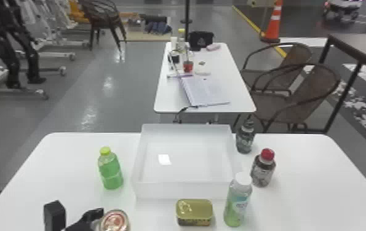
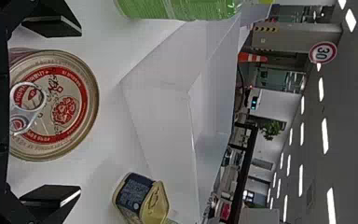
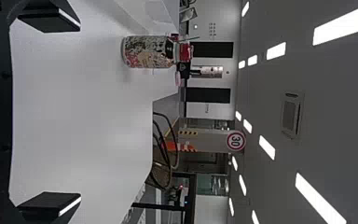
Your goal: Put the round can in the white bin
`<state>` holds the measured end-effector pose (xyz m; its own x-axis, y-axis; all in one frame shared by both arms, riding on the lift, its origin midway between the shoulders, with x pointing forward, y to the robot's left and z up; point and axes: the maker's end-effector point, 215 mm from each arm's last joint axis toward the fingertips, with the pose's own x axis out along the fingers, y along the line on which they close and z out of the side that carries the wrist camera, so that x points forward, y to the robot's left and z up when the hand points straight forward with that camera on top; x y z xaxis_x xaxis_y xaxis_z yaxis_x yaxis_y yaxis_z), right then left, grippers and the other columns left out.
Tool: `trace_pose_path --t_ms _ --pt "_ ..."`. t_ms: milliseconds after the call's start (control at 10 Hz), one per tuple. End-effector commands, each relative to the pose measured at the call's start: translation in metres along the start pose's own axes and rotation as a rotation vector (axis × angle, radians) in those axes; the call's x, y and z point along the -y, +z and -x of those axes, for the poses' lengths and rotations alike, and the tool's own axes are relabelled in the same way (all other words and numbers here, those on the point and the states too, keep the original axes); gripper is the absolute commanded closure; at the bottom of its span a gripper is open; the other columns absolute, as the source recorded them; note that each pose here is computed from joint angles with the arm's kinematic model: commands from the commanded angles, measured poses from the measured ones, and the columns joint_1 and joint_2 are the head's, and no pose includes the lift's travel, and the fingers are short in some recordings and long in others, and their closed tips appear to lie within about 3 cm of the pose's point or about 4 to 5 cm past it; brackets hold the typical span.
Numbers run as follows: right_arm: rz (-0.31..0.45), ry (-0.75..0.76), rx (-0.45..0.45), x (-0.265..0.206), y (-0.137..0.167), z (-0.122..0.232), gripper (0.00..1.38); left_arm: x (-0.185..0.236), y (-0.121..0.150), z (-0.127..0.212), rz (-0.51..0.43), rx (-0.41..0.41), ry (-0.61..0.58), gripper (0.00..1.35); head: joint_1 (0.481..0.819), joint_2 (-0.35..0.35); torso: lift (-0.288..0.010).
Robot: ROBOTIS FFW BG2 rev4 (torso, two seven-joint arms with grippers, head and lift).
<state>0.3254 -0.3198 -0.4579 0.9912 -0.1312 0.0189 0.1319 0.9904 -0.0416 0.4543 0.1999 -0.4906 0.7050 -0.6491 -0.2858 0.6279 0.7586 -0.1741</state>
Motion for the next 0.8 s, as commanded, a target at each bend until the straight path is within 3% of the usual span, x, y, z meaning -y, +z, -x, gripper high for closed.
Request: trace_pose_path --t_ms 0,100,200,300,400,600,700 --pt "-0.001 0.0 -0.001 0.0 -0.001 0.0 0.03 0.001 -0.006 -0.005 0.012 -0.031 -0.02 0.14 0.549 0.0 -0.1" --pt "-0.002 0.001 0.001 0.0 0.0 -0.001 0.03 0.002 -0.013 -0.005 0.031 -0.05 -0.02 0.22 0.549 0.0 -0.1" --pt "-0.002 0.001 -0.001 0.0 -0.001 0.0 0.03 0.004 -0.02 -0.005 0.042 -0.081 -0.019 0.42 0.549 0.0 -0.1" --pt "-0.002 0.001 -0.001 0.0 -0.001 0.0 0.03 0.006 -0.024 -0.006 0.054 -0.093 -0.028 0.72 0.549 0.0 -0.1" --pt "-0.002 0.001 -0.001 0.0 -0.001 0.0 0.03 0.006 -0.025 -0.005 0.057 -0.101 -0.03 0.82 0.549 0.0 -0.1" --pt "-0.002 -0.001 -0.002 0.0 -0.001 0.0 0.03 0.005 -0.016 -0.005 0.051 -0.099 -0.028 0.82 0.549 0.0 -0.1" --pt "-0.002 -0.001 -0.004 0.0 -0.002 0.0 0.03 0.004 0.005 -0.006 0.031 -0.081 -0.026 0.82 0.549 0.0 -0.1"
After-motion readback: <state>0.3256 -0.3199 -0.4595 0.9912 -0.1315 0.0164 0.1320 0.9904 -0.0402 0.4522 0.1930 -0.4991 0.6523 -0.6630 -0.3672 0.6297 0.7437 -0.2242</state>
